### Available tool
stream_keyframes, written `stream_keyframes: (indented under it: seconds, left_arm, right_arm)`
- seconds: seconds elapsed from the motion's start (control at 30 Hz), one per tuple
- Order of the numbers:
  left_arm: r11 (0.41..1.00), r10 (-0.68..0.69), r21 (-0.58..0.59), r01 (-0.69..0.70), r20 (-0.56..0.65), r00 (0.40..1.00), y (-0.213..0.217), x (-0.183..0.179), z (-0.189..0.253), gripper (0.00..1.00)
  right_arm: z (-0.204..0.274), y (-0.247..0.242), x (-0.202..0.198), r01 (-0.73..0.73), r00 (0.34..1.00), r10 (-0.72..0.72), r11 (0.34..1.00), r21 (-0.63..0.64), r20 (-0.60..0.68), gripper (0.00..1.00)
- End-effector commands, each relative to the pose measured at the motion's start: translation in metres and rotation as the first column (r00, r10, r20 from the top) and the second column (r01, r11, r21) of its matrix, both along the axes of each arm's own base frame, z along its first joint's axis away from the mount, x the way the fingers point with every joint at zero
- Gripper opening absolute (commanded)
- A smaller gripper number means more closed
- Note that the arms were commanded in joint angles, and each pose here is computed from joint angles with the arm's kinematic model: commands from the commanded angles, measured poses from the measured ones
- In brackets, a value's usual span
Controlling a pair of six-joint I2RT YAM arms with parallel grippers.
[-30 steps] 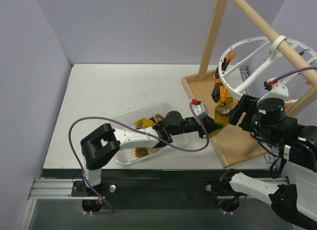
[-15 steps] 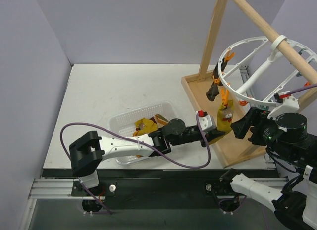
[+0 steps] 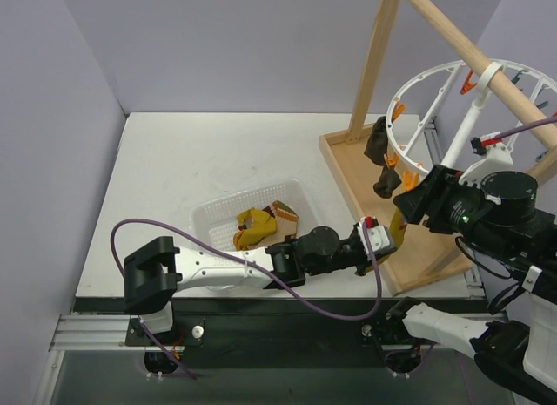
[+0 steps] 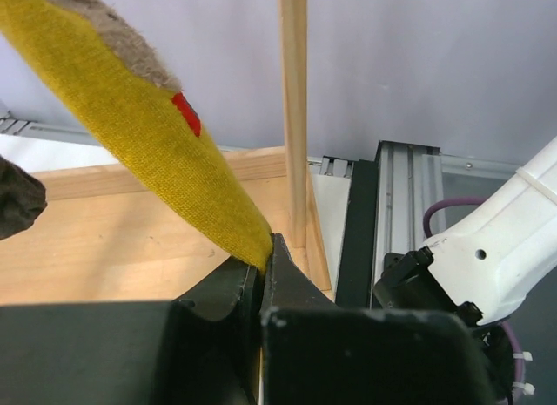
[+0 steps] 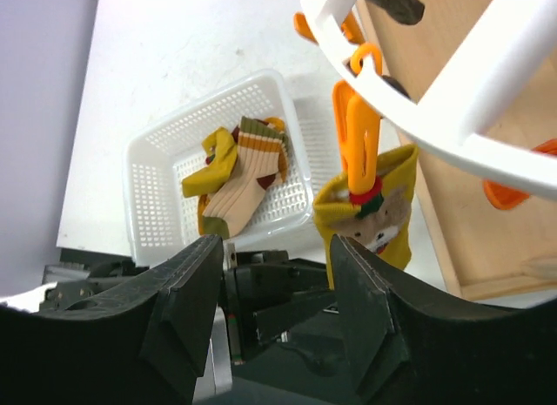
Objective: Remove the socks clipped to the hanger
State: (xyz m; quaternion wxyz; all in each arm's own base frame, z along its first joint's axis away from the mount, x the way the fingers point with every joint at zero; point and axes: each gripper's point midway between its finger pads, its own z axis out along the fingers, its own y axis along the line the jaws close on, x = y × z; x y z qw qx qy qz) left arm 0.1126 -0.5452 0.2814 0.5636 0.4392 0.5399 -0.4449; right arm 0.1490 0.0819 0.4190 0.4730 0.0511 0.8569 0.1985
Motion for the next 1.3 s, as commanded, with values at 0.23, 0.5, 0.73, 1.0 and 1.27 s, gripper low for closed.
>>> stream_keyframes:
  seconds: [0.23, 0.5, 0.73, 1.0, 1.27]
  left_arm:
    - [0.994, 0.096, 0.043, -0.098, 0.052, 0.994, 0.006, 0.009, 0.018, 0.00]
    - [0.983, 0.149, 0.089, -0.158, 0.104, 0.983, 0.008, 0.016, 0.017, 0.00]
    - [0.972, 0.183, 0.123, -0.200, 0.134, 0.974, 0.010, 0.022, 0.013, 0.00]
    - [0.965, 0.199, 0.141, -0.222, 0.156, 0.967, 0.012, 0.026, 0.011, 0.00]
    - [0.967, 0.194, 0.145, -0.211, 0.123, 0.973, 0.010, 0.022, 0.005, 0.00]
  right_arm:
    - [-0.015, -0.025, 0.032, 0.165, 0.982, -0.182, 0.955, -0.248, -0.047, 0.57]
    - [-0.023, -0.034, 0.045, 0.236, 0.961, -0.272, 0.897, -0.373, -0.047, 0.59]
    - [-0.032, -0.037, 0.053, 0.276, 0.944, -0.328, 0.852, -0.444, -0.042, 0.59]
    - [-0.050, -0.047, 0.050, 0.306, 0.925, -0.378, 0.815, -0.491, -0.050, 0.56]
    - [-0.054, -0.051, 0.050, 0.328, 0.919, -0.392, 0.811, -0.485, -0.034, 0.54]
